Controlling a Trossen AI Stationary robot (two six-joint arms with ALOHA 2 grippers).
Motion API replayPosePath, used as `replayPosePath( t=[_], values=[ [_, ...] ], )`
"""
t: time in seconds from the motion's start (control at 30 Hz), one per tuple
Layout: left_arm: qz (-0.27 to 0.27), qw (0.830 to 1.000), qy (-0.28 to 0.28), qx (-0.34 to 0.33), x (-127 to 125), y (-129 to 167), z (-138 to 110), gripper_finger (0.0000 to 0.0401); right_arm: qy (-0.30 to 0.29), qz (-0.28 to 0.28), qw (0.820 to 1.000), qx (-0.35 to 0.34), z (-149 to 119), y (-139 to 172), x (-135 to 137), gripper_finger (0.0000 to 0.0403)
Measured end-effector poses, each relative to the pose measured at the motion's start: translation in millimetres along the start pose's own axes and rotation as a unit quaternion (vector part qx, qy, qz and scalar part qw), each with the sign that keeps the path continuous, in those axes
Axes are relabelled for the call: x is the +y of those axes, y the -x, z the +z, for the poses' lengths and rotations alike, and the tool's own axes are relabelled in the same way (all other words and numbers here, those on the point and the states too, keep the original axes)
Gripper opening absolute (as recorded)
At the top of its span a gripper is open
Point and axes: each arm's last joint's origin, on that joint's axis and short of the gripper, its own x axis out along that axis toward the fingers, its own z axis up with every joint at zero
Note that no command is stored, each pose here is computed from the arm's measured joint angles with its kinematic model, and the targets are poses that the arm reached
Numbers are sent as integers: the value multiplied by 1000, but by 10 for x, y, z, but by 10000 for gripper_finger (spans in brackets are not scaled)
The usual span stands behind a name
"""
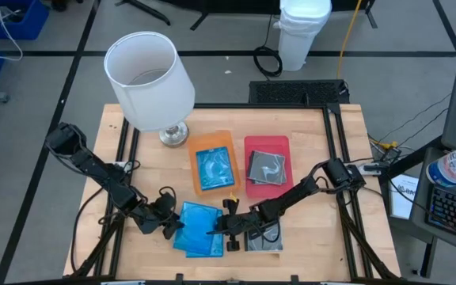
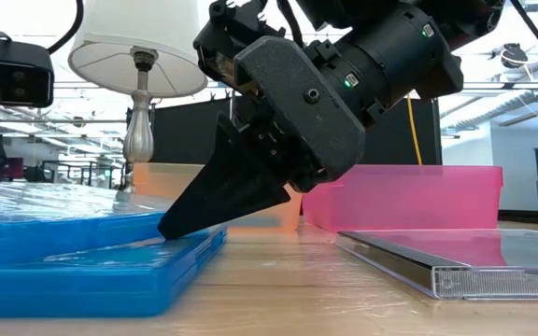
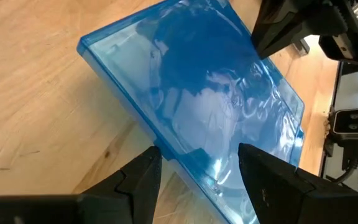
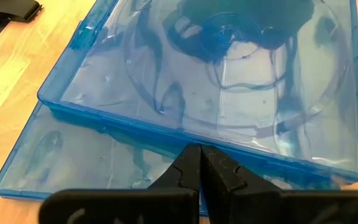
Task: Pick & place jewel cases by type
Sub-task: Put the blue CD case into the orange bin
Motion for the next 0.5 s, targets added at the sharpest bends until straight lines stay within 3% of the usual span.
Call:
replayPosePath(
  t=[0.13, 0.27, 0.37, 0.5],
  values=[
    [0, 1000, -11, 2, 0, 0, -1, 214, 0, 0, 1000, 0, -1, -1, 0, 0],
    [15, 998, 53, 6, 18, 2, -2, 214, -1, -4, 1000, -3, 3, -2, -2, 0],
    [57, 996, 65, 11, 95, 15, -29, 214, -4, -18, 1000, -11, 16, -17, -34, 0],
    [67, 995, 72, 18, 116, 18, -37, 214, -6, -26, 1000, -12, 8, -35, -63, 0]
  ],
)
